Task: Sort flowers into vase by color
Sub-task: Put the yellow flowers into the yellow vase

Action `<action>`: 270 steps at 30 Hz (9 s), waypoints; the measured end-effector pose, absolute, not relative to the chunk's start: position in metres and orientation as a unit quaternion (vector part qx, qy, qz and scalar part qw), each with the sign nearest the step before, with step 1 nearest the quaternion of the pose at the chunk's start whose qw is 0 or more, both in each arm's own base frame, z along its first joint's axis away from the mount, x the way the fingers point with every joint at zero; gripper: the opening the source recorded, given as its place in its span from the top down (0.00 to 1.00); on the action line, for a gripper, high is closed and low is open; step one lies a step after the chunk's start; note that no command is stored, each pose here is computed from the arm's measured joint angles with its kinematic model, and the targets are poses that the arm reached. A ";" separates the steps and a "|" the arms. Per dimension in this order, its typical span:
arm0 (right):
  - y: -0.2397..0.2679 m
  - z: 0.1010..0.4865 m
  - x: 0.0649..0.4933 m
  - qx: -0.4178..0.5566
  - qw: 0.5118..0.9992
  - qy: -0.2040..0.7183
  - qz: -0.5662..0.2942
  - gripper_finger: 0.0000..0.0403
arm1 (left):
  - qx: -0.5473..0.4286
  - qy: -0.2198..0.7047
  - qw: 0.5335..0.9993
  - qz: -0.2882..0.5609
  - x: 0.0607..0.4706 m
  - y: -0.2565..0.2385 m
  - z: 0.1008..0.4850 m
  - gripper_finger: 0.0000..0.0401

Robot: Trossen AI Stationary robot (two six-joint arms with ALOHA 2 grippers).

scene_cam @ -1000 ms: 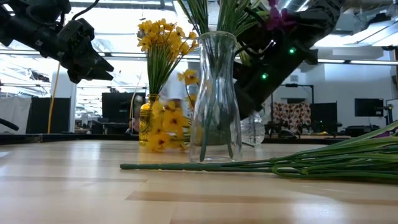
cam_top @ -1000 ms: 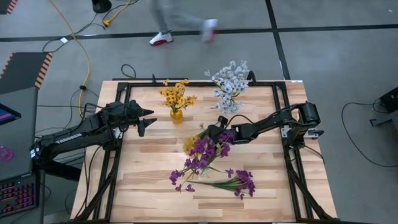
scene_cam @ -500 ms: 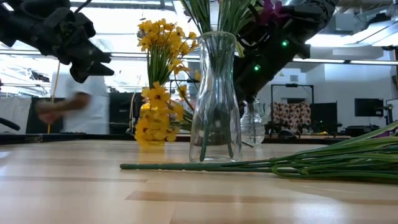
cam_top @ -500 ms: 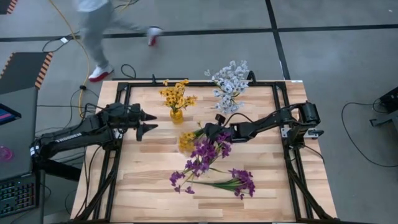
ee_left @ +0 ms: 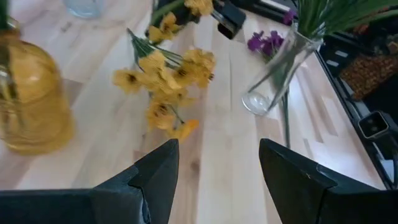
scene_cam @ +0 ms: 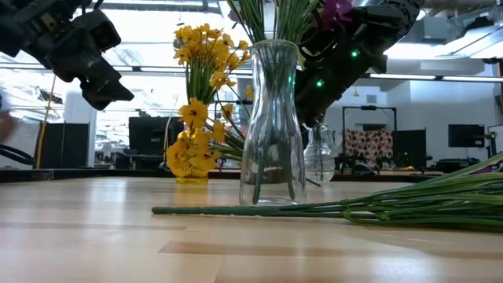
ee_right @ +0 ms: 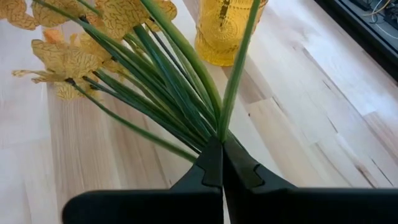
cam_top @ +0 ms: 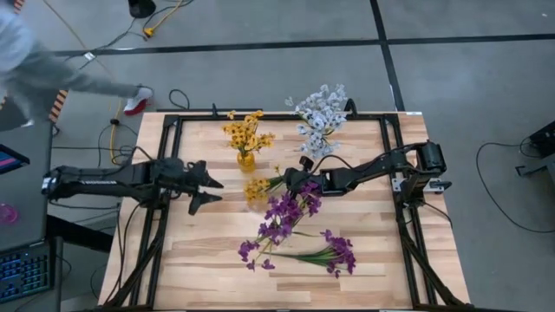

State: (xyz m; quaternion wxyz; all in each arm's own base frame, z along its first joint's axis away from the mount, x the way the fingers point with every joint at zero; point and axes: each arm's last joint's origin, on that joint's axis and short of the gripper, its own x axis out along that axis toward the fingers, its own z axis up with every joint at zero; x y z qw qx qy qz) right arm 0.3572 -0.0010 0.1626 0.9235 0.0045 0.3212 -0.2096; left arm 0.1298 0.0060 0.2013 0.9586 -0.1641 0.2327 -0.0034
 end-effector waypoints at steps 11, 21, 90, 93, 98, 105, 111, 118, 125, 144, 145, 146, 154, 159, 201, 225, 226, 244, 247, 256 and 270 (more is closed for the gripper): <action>-0.001 0.163 0.357 0.005 0.924 0.319 -0.210 0.94 | -0.169 0.216 0.962 0.001 0.155 -0.026 0.198 0.48; -0.001 0.163 0.357 0.006 0.924 0.319 -0.210 0.94 | -0.209 0.177 0.961 0.036 0.181 -0.058 0.185 0.48; 0.016 0.166 0.362 0.067 0.943 0.300 -0.125 0.94 | -0.474 -0.021 0.809 0.347 0.310 -0.064 0.097 0.48; 0.017 0.166 0.362 0.069 0.944 0.301 -0.117 0.94 | -0.470 -0.025 0.810 0.349 0.310 -0.063 0.097 0.48; 0.019 0.166 0.362 0.068 0.944 0.302 -0.114 0.94 | -0.470 -0.028 0.809 0.351 0.310 -0.062 0.097 0.48; 0.020 0.166 0.362 0.071 0.944 0.304 -0.104 0.94 | -0.477 -0.036 0.803 0.356 0.309 -0.062 0.097 0.48; 0.021 0.166 0.362 0.076 0.945 0.305 -0.090 0.94 | -0.484 -0.052 0.793 0.366 0.309 -0.061 0.097 0.48; 0.022 0.167 0.362 0.071 0.947 0.303 -0.083 0.94 | -0.489 -0.054 0.789 0.367 0.309 -0.059 0.097 0.48; 0.024 0.170 0.365 0.056 0.955 0.285 -0.061 0.94 | -0.492 -0.045 0.791 0.361 0.310 -0.058 0.096 0.48; 0.024 0.170 0.365 0.054 0.955 0.286 -0.061 0.93 | -0.491 -0.047 0.791 0.361 0.310 -0.058 0.097 0.79; 0.024 0.170 0.365 0.054 0.955 0.286 -0.061 0.93 | -0.491 -0.047 0.791 0.361 0.310 -0.058 0.097 0.80; 0.024 0.170 0.365 0.054 0.955 0.286 -0.061 0.92 | -0.491 -0.047 0.791 0.361 0.310 -0.058 0.097 0.82; 0.024 0.170 0.365 0.093 0.952 0.284 -0.074 0.77 | -0.481 -0.043 0.798 0.361 0.310 -0.058 0.097 0.89; 0.024 0.169 0.364 0.103 0.949 0.288 -0.078 0.62 | -0.461 -0.044 0.805 0.369 0.309 -0.059 0.096 0.92; 0.023 0.156 0.353 0.095 0.919 0.373 -0.078 0.41 | -0.275 0.061 0.872 0.400 0.248 -0.060 0.190 0.97; 0.023 0.157 0.354 0.095 0.923 0.363 -0.080 0.41 | -0.064 -0.004 0.867 0.495 0.185 -0.038 0.276 0.97; 0.023 0.158 0.355 0.096 0.925 0.359 -0.079 0.41 | -0.059 -0.003 0.864 0.500 0.185 -0.038 0.277 0.97; 0.017 0.170 0.367 0.064 0.952 0.260 -0.146 0.41 | -0.020 0.017 0.885 0.464 0.168 -0.033 0.293 0.97; 0.016 0.175 0.369 0.057 0.958 0.230 -0.158 0.41 | -0.014 0.019 0.906 0.423 0.160 -0.030 0.301 0.97; 0.013 0.179 0.372 0.050 0.958 0.190 -0.208 0.41 | 0.000 0.005 0.916 0.401 0.139 -0.023 0.316 0.97; -0.004 0.148 0.400 0.018 0.972 0.062 -0.225 0.41 | 0.009 0.011 0.931 0.366 0.137 -0.023 0.316 0.97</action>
